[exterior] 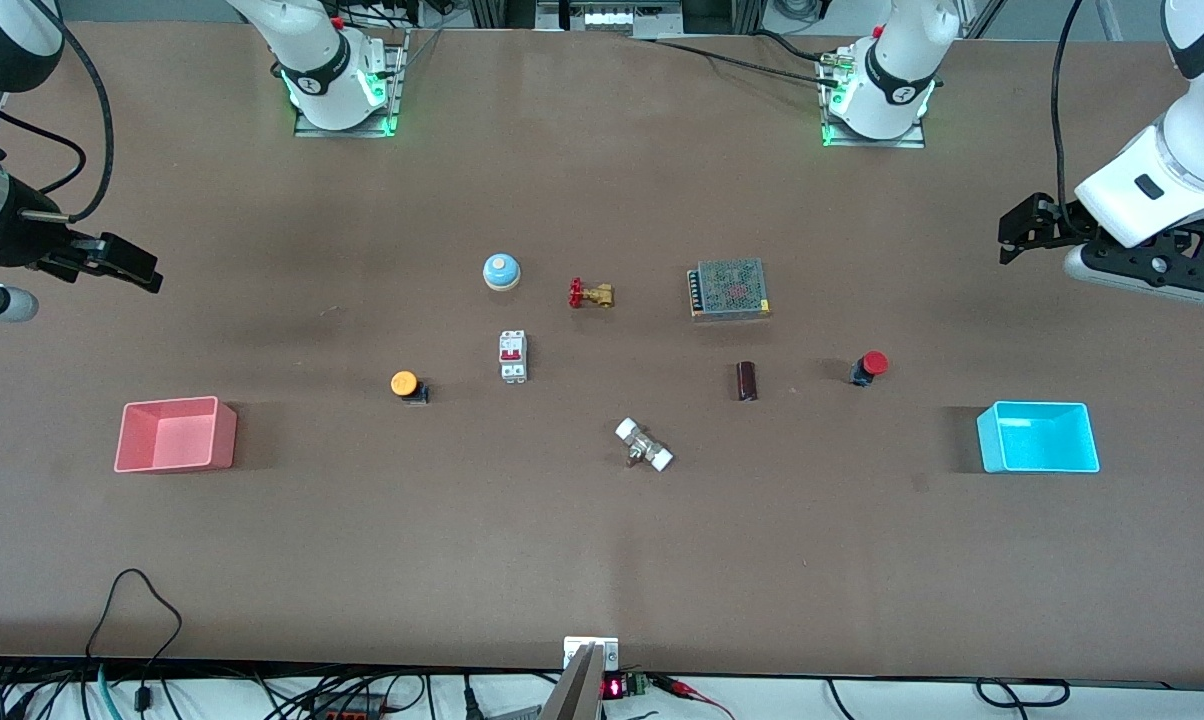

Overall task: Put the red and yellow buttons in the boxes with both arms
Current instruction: 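Move the right gripper toward the yellow button, then grasp the yellow button with the right gripper while the left gripper grasps the red button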

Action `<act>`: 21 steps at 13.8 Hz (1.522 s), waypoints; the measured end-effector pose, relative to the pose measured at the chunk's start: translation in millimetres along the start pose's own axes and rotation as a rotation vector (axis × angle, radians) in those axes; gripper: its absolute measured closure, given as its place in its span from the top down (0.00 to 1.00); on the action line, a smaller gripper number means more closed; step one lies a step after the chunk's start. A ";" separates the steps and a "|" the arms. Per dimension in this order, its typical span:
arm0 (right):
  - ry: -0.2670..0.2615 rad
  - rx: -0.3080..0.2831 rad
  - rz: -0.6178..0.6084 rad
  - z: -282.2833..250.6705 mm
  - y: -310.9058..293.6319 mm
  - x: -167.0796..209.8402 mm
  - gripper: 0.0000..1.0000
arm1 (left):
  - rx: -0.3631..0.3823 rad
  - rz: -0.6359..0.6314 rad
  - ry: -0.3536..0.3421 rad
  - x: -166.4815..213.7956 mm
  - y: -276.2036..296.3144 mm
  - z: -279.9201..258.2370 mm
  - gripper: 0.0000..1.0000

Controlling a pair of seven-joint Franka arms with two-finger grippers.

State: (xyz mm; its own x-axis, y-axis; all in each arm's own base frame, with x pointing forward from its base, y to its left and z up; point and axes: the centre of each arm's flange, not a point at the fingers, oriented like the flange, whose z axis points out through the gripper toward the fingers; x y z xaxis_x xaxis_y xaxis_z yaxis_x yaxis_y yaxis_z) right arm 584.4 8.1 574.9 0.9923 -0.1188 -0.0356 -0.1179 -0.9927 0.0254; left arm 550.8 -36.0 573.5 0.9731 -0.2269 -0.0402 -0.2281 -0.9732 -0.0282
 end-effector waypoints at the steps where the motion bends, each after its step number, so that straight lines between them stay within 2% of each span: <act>1: 0.000 0.000 0.000 0.0 0.1 0.0 1.00 | 0.000 0.000 0.000 0.0 0.1 0.0 1.00; 6: -0.003 0.000 -0.002 1.6 -1.5 0.6 1.00 | 0.001 0.006 0.001 0.8 4.9 -0.4 1.00; 9: -0.023 0.000 -0.025 15.8 -15.5 2.1 1.00 | 0.001 0.008 0.001 1.2 7.2 -0.7 1.00; 11: -0.026 0.002 -0.061 36.8 -38.6 4.3 1.00 | 0.001 0.008 0.002 1.3 7.3 -1.0 1.00; 13: 0.001 0.011 -0.066 62.1 -63.5 7.0 1.00 | 0.001 0.008 0.002 1.3 7.5 -1.1 1.00; 15: 0.018 0.021 -0.041 93.8 -83.8 9.2 1.00 | 0.001 0.008 0.003 1.3 7.5 -1.3 1.00; 21: 0.040 0.057 -0.094 194.8 -139.8 10.1 1.00 | 0.001 0.006 0.002 1.2 7.1 -1.5 1.00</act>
State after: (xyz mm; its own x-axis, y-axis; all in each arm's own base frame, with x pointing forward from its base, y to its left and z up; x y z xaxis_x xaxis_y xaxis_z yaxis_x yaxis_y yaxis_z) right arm 603.5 141.6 376.4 0.9997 -0.0254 0.0052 -0.0252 -0.9991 -0.0334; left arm 550.4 -43.2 574.8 0.9717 -0.2331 -0.0381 -0.2342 -0.9718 -0.0286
